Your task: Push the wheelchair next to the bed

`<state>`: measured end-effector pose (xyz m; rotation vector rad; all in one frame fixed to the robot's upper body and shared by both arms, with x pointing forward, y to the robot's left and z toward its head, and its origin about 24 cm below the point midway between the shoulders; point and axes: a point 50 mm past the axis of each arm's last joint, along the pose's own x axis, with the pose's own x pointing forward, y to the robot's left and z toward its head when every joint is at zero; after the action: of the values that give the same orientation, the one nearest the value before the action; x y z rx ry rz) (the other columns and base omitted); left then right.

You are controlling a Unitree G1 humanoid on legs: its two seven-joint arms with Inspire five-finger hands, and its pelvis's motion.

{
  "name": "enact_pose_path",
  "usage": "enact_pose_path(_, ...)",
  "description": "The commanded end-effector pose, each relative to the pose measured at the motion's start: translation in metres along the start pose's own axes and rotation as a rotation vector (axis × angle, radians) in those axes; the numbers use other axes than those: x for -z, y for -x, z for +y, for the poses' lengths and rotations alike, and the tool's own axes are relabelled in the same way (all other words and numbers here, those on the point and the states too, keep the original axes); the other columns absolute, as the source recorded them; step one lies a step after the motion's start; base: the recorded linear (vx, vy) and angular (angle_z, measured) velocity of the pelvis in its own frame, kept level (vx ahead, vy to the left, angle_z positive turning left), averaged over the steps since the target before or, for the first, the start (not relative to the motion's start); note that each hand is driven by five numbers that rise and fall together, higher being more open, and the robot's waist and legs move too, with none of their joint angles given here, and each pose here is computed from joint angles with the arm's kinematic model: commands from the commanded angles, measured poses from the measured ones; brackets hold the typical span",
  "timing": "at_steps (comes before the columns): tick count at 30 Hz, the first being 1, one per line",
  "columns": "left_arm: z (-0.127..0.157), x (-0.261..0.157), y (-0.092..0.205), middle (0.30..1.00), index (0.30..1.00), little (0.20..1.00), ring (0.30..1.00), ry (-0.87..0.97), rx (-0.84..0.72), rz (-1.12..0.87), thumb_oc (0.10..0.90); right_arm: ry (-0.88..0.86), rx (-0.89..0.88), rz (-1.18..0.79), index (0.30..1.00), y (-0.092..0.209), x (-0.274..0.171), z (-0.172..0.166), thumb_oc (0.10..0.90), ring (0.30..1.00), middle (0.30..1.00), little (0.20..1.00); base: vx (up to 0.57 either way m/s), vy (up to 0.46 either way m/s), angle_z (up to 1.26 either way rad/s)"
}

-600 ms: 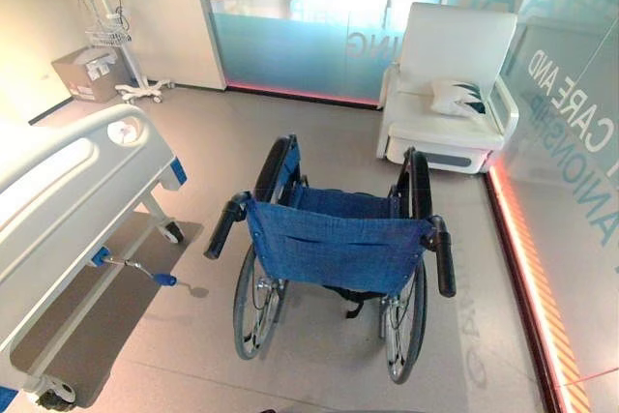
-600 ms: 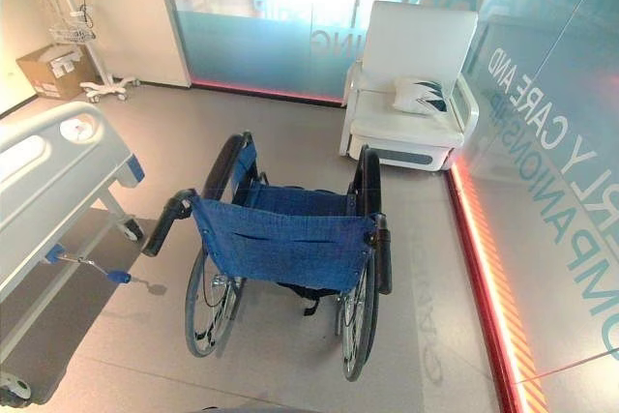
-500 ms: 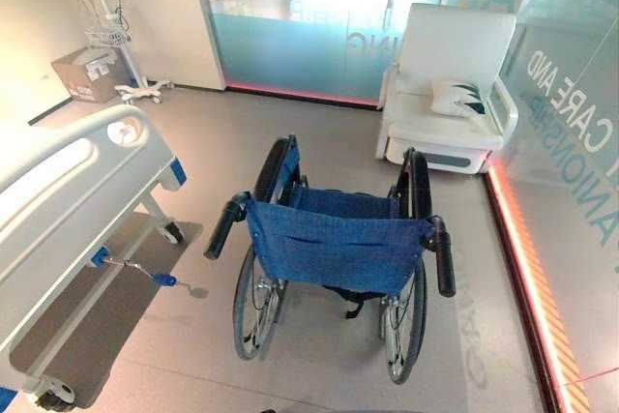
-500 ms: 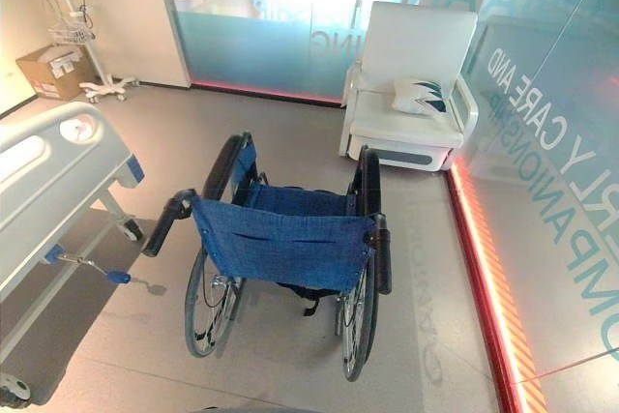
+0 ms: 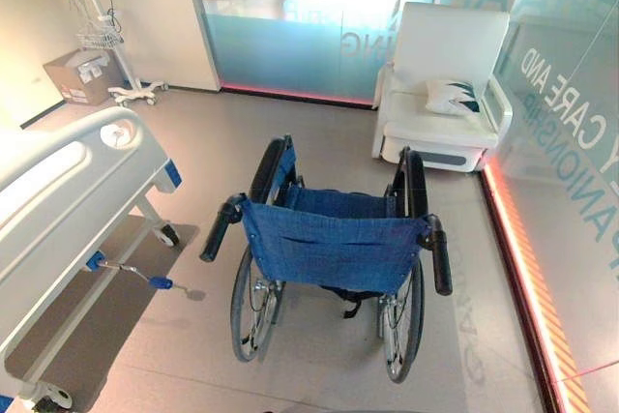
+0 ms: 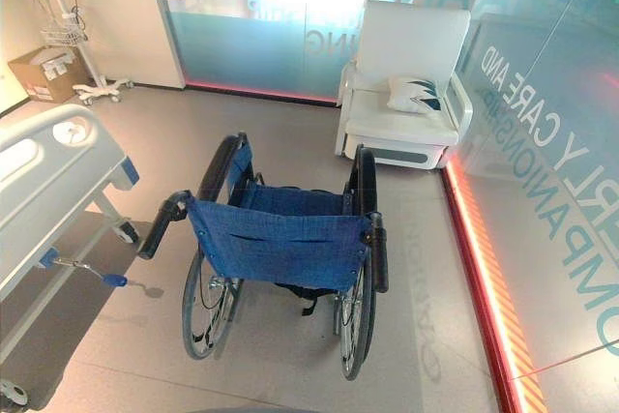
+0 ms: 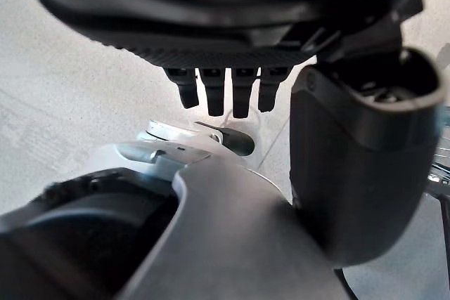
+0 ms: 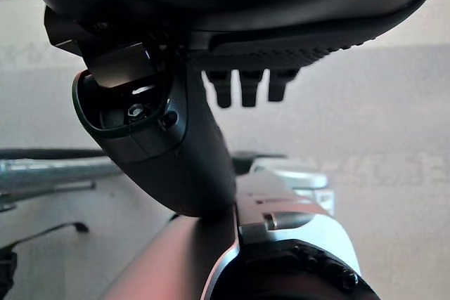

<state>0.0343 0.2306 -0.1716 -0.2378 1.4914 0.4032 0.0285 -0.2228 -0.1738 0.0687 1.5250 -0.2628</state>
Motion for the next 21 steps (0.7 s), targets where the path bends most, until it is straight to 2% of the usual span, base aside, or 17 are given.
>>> enact_pose_path(1,-0.023,-0.011,0.0,0.9,0.9,0.9,0.9,0.047,0.037,-0.01,0.8,0.065,-0.064,-0.015,0.9,0.0,-0.017,0.015,0.8,0.9,0.9,0.9,0.0,0.0,0.0)
enact_pose_path(7,-0.021,-0.017,0.0,0.9,0.9,0.9,0.9,0.117,0.029,-0.051,0.8,-0.034,-0.045,-0.054,0.9,0.001,-0.021,0.012,0.8,0.9,0.9,0.9,0.0,0.0,0.0)
enact_pose_path(9,-0.015,-0.03,0.002,0.9,0.9,0.9,0.9,0.215,0.034,-0.119,0.8,-0.139,-0.015,-0.142,0.9,0.003,-0.037,0.001,0.8,0.9,0.9,0.9,0.03,-0.002,0.01)
enact_pose_path(15,0.004,-0.062,0.011,0.9,0.9,0.9,0.9,0.338,0.03,-0.262,0.8,-0.26,0.011,-0.353,0.9,0.018,-0.08,-0.021,0.8,0.9,0.9,0.9,0.0,0.0,0.0)
enact_pose_path(18,0.027,-0.101,0.028,0.9,0.9,0.9,0.9,0.365,0.012,-0.425,0.8,-0.346,0.09,-0.554,0.9,0.04,-0.115,-0.051,0.8,0.9,0.9,0.9,-0.02,-0.007,-0.01)
enact_pose_path(21,0.041,-0.121,0.041,0.9,0.9,0.9,0.9,0.388,-0.004,-0.51,0.8,-0.39,0.12,-0.643,0.9,0.056,-0.133,-0.065,0.8,0.9,0.9,0.9,0.0,0.0,0.0)
